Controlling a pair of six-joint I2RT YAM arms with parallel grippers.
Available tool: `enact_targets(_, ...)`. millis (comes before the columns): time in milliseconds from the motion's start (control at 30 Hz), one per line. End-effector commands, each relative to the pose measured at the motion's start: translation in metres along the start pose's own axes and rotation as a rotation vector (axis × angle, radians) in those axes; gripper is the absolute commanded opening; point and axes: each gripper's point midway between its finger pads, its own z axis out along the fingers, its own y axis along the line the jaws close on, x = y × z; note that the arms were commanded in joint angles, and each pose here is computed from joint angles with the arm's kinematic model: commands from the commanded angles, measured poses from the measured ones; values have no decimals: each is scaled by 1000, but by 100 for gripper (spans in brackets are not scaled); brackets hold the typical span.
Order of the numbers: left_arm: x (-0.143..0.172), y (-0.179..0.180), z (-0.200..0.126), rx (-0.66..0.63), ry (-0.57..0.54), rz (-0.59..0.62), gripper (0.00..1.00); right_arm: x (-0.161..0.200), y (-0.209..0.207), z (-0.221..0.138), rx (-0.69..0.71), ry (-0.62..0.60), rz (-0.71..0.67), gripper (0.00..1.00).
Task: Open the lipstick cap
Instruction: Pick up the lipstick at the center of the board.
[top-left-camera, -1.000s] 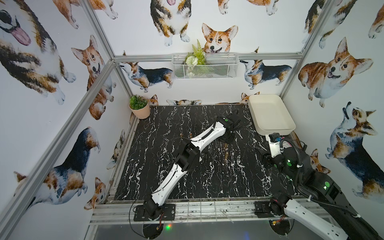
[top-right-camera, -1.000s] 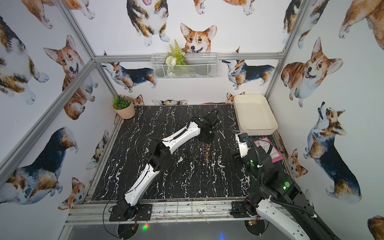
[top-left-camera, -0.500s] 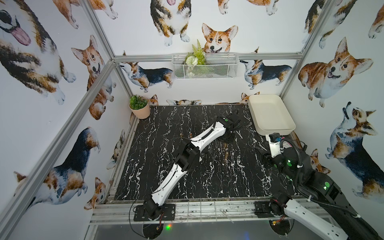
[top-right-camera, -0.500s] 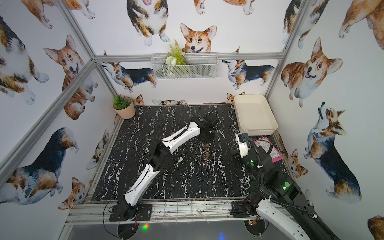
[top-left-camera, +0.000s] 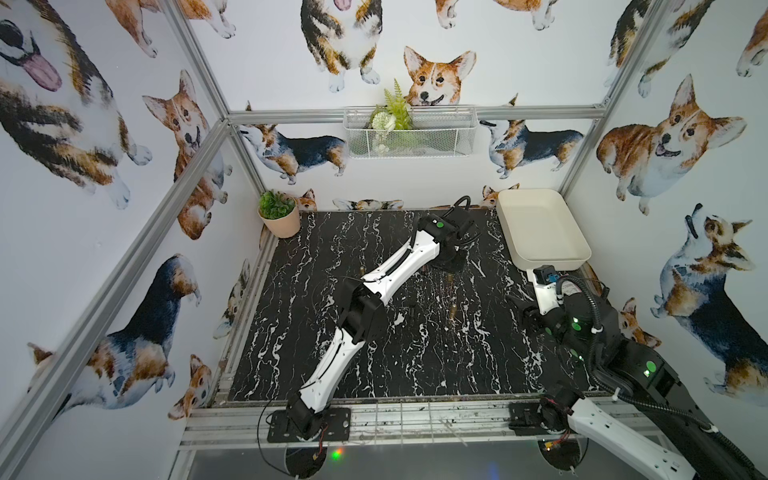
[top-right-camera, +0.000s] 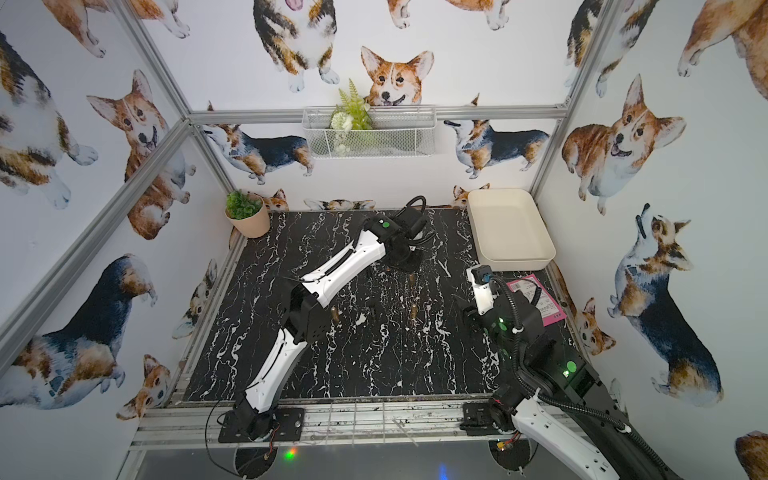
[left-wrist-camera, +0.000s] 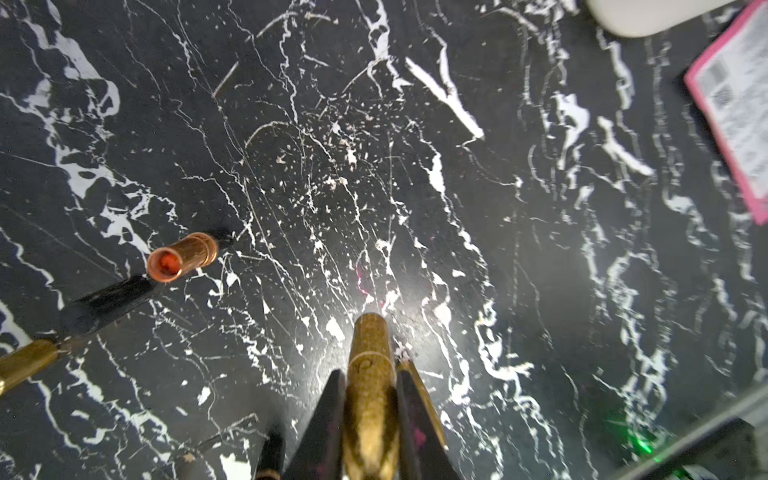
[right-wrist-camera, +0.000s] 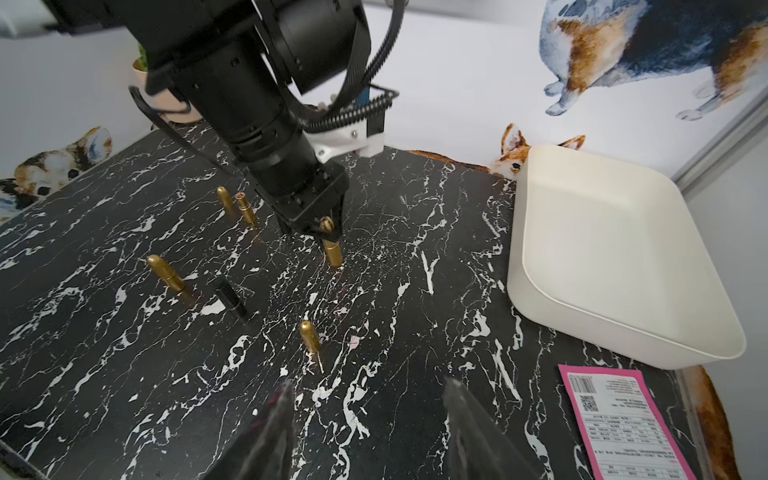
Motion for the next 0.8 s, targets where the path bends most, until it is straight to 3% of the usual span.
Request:
enact_targets(0, 17, -12, -31, 82, 60, 5, 16, -11, 18, 3, -98, -27, -22, 60)
enact_targets(433, 43, -47, -141, 321, 14, 19, 16, -17, 58, 20, -293, 2, -83, 59)
enact_targets(767, 64, -69, -181, 467, 14, 38, 11, -29, 82, 31, -413, 3, -97, 56)
